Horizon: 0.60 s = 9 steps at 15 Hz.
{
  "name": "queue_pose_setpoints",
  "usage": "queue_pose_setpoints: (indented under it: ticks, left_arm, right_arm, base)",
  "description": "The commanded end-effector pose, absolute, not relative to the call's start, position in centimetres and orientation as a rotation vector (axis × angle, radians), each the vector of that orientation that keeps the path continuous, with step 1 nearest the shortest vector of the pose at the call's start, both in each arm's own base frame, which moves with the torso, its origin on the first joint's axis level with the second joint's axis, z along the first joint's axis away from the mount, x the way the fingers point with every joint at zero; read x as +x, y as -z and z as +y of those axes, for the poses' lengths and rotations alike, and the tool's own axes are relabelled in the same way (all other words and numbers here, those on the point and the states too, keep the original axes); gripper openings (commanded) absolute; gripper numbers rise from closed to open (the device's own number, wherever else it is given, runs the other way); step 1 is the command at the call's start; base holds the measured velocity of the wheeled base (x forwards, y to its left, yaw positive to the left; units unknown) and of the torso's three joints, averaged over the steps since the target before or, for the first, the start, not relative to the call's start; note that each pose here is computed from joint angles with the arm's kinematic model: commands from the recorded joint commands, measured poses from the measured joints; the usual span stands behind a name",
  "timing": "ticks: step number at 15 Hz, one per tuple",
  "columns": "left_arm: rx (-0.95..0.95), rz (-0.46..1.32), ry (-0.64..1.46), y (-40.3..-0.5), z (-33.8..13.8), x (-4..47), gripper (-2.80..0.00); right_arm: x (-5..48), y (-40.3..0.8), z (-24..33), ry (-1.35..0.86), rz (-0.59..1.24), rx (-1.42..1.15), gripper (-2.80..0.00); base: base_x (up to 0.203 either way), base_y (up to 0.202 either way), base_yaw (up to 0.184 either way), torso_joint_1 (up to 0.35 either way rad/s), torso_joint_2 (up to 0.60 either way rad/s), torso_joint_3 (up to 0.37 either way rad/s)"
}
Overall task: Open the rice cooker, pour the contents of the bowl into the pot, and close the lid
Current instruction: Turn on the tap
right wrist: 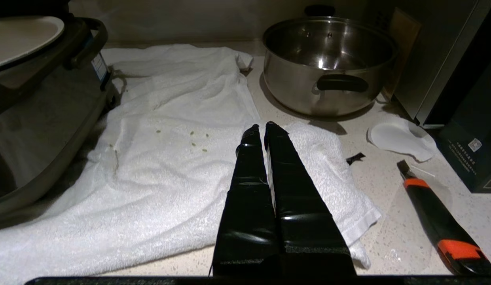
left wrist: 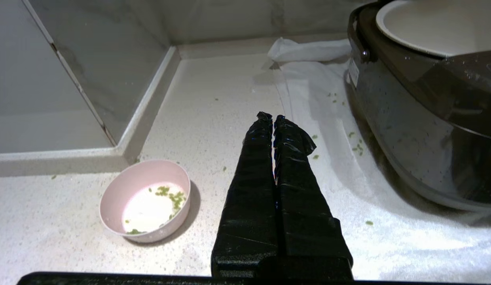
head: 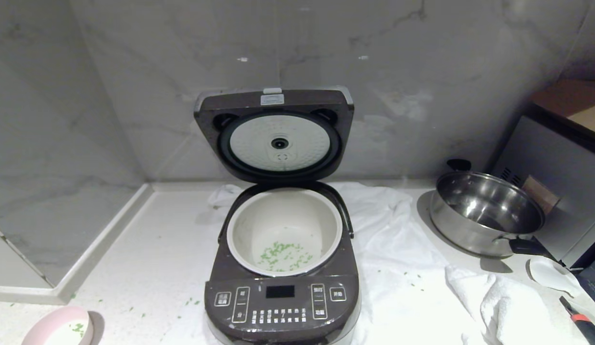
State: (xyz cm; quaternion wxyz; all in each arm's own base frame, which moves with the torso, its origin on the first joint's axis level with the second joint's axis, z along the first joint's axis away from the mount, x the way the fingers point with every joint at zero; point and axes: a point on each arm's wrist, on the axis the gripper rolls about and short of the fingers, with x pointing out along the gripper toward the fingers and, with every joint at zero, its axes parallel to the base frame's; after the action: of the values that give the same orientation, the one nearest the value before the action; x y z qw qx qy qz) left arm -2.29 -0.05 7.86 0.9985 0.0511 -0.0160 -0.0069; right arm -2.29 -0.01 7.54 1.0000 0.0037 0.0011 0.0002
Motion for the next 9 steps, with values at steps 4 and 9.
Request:
queue_pose_setpoints:
  ticks: [4,9]
  left_arm:
    - [0.099,-0.016,0.015,-7.44,-0.05,-2.17,-2.80]
    - [0.080,-0.019,0.015,-7.47,-0.05,-2.17,-2.80]
  right_arm:
    - [-2.29,-7.55,-0.01,-0.001,0.002,0.008,-2.80]
    - [-2.29,-7.56,-0.01,0.000,0.002,0.008,-2.80]
  base:
    - [-0.169,0.000,-0.001,0.004,0.00,0.003]
    - [-0.025,0.000,-0.001,0.003,0.00,-0.001]
